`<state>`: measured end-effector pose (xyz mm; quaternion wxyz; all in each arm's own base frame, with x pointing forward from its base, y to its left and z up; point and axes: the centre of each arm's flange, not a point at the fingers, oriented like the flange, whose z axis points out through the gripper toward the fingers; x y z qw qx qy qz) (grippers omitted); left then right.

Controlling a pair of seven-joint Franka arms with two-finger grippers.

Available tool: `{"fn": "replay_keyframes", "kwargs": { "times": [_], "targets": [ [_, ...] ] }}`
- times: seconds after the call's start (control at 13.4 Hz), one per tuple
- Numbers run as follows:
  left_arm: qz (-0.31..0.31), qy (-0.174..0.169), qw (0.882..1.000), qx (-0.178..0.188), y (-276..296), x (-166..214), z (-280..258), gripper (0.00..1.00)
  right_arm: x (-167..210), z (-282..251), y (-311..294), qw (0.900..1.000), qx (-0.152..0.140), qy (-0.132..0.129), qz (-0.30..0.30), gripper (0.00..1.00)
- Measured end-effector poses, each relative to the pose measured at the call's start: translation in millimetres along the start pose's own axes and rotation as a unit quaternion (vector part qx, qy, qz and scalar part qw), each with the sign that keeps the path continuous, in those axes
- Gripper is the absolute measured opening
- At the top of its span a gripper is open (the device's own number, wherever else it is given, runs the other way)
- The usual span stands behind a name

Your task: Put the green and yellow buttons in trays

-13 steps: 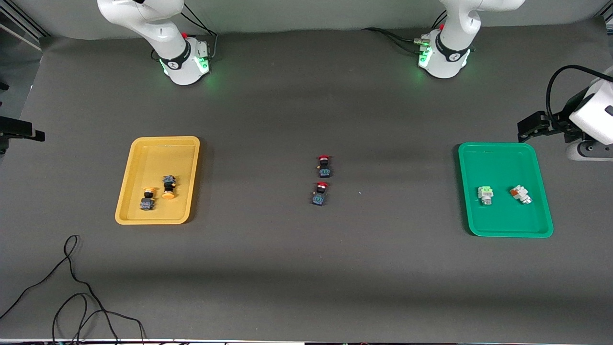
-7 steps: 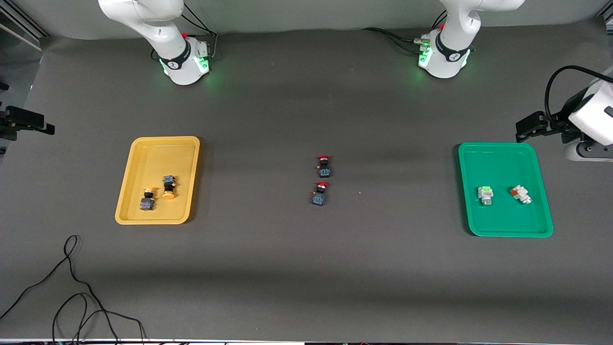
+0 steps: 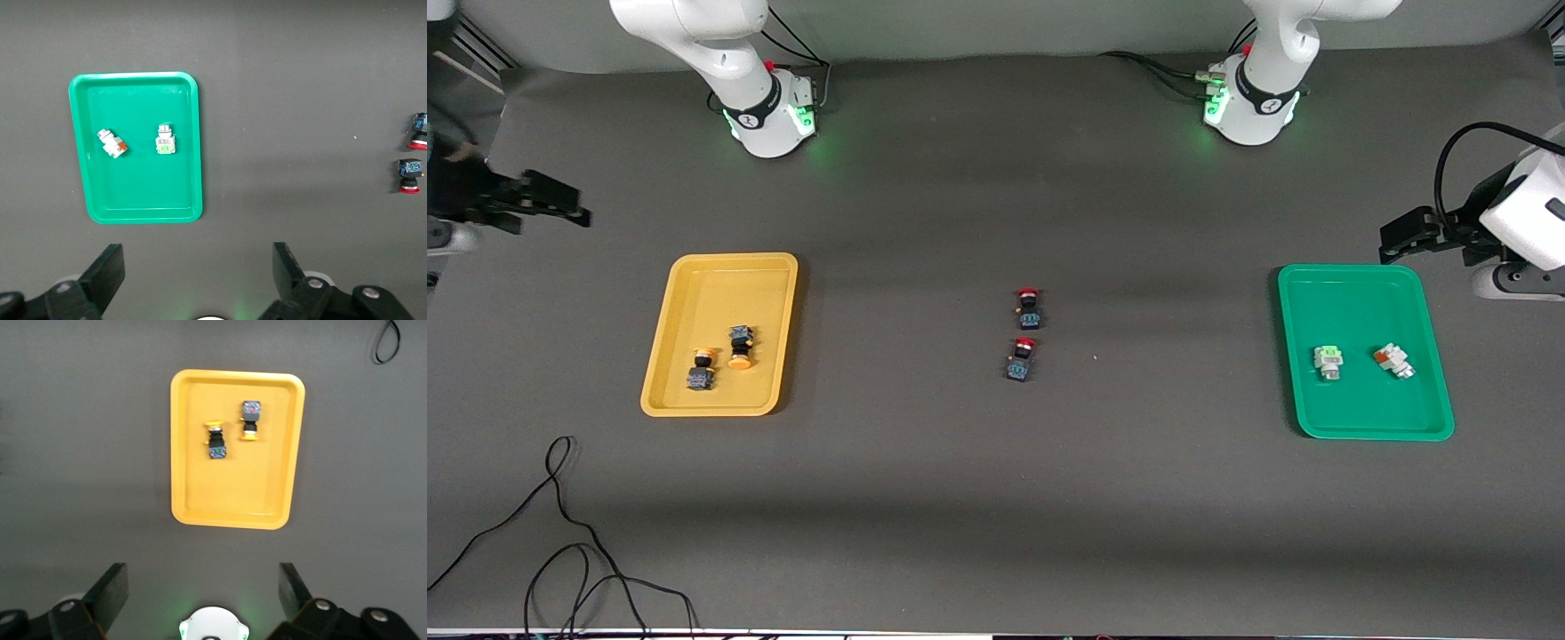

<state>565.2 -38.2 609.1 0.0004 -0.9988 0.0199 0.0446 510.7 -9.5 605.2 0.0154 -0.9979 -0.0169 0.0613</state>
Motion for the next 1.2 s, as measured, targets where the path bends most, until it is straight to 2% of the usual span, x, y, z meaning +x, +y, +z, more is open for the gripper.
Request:
{"fn": "replay_keyframes", "kwargs": {
  "times": [1.2],
  "targets": [
    [0.000,0.001,1.000,0.000,0.1,0.3,0.6,1.00,16.1,14.2,-19.9,1.000,-0.019,-0.004,0.010,1.00]
  ]
}}
